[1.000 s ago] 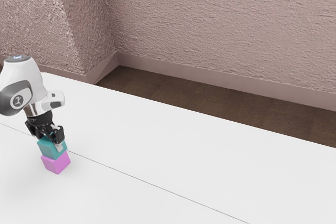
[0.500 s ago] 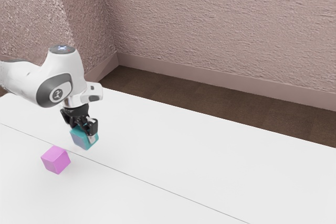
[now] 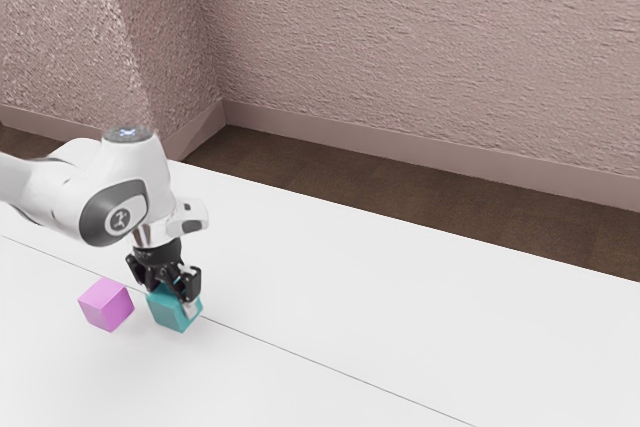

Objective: Pick up the blue block with one arm, and put the blue block on the table with one arm

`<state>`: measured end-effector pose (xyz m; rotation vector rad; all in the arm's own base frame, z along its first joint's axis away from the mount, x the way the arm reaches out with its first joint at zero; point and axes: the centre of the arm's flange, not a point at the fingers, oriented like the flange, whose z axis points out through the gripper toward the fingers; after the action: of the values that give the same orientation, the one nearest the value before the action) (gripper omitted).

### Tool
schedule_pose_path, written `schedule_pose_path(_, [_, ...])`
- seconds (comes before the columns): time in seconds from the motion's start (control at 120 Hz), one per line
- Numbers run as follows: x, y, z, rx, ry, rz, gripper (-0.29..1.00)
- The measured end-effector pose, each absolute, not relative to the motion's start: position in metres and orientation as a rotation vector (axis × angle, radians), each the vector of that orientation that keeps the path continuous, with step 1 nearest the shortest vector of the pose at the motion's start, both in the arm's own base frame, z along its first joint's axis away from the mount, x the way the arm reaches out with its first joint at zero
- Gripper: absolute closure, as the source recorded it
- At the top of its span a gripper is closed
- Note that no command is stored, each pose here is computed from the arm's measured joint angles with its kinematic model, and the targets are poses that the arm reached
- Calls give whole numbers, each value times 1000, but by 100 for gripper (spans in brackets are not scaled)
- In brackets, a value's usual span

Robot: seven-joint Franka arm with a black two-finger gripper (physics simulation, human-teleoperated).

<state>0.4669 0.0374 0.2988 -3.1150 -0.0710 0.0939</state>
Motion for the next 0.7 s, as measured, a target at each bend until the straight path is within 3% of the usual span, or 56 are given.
schedule_pose_path(0.125, [463,37,295,-3120,-96,94,35])
schedule_pose_path(0.475, [464,43,296,-3144,-139,72,9])
schedule_pose_path(0.7, [489,43,331,-3171,-100,-10,3])
